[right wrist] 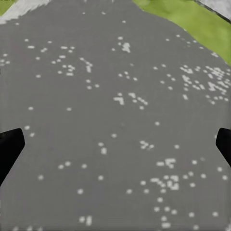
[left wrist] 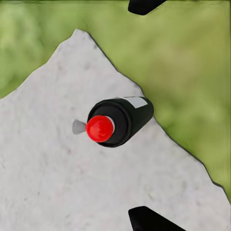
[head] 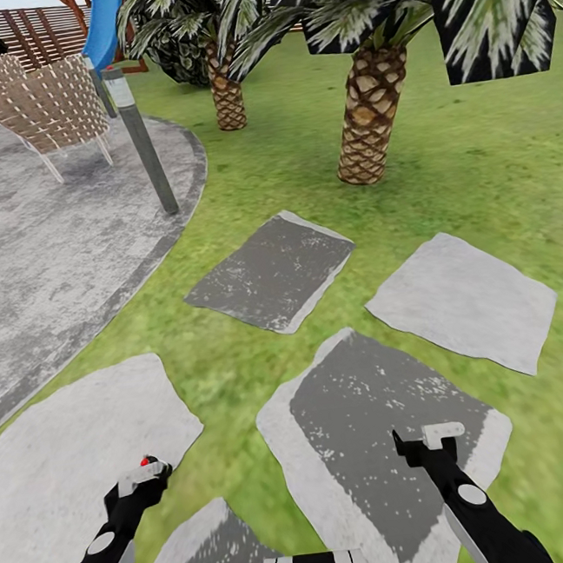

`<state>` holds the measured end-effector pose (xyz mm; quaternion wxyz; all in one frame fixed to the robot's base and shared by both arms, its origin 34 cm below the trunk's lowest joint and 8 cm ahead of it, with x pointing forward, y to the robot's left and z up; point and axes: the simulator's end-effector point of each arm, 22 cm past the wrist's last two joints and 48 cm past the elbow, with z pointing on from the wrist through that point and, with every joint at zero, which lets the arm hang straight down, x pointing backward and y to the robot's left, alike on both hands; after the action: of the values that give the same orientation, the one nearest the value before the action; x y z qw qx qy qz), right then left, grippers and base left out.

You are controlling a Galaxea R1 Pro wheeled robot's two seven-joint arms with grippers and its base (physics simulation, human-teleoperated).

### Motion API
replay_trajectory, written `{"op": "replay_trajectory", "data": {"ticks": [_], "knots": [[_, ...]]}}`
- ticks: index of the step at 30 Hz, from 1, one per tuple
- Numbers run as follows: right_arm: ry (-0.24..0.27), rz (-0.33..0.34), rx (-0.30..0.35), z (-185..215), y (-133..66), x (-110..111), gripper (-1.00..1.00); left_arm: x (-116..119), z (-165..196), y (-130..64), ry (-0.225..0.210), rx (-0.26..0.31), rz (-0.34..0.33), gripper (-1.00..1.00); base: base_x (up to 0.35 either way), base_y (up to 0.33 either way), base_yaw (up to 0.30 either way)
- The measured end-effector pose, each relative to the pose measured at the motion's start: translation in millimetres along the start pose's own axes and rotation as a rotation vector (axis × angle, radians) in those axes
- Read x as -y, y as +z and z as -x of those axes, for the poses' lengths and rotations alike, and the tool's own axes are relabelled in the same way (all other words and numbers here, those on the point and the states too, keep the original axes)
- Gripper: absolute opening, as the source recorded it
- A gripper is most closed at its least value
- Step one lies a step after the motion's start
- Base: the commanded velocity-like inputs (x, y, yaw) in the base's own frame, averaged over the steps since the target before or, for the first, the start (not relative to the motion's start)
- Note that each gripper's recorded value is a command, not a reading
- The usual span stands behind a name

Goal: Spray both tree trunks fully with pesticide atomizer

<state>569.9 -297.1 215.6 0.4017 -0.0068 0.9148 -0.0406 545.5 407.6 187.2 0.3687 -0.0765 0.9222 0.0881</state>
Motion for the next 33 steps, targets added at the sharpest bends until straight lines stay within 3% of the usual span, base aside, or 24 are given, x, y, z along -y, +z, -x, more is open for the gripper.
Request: {"op": "replay_trajectory", "data": {"ticks": [3, 7, 11, 33], "knots": [[0.0, 0.0, 0.0, 0.1, 0.1, -0.2, 1.0, 2.6, 0.2, 0.0, -0.009, 0.0, -0.018, 1.0, 0.0, 0.0, 0.0], [-0.001, 0.0, -0.001, -0.6, -0.1, 0.2, 1.0, -1.8, 2.2, 0.0, -0.08, 0.008, -0.005, 1.0, 0.0, 0.0, 0.0], [-0.001, -0.001, -0.003, -1.6, 0.0, 0.9, 1.0, -2.1, 1.7, 0.2, -0.1, 0.008, -0.002, 1.0, 0.0, 0.0, 0.0], [-0.008, 0.004, -0.118, -67.5, 10.9, -2.7, 1.0, -1.0, -64.2, 11.6, -0.06, -0.103, 0.002, 1.0, 0.0, 0.0, 0.0]]}}
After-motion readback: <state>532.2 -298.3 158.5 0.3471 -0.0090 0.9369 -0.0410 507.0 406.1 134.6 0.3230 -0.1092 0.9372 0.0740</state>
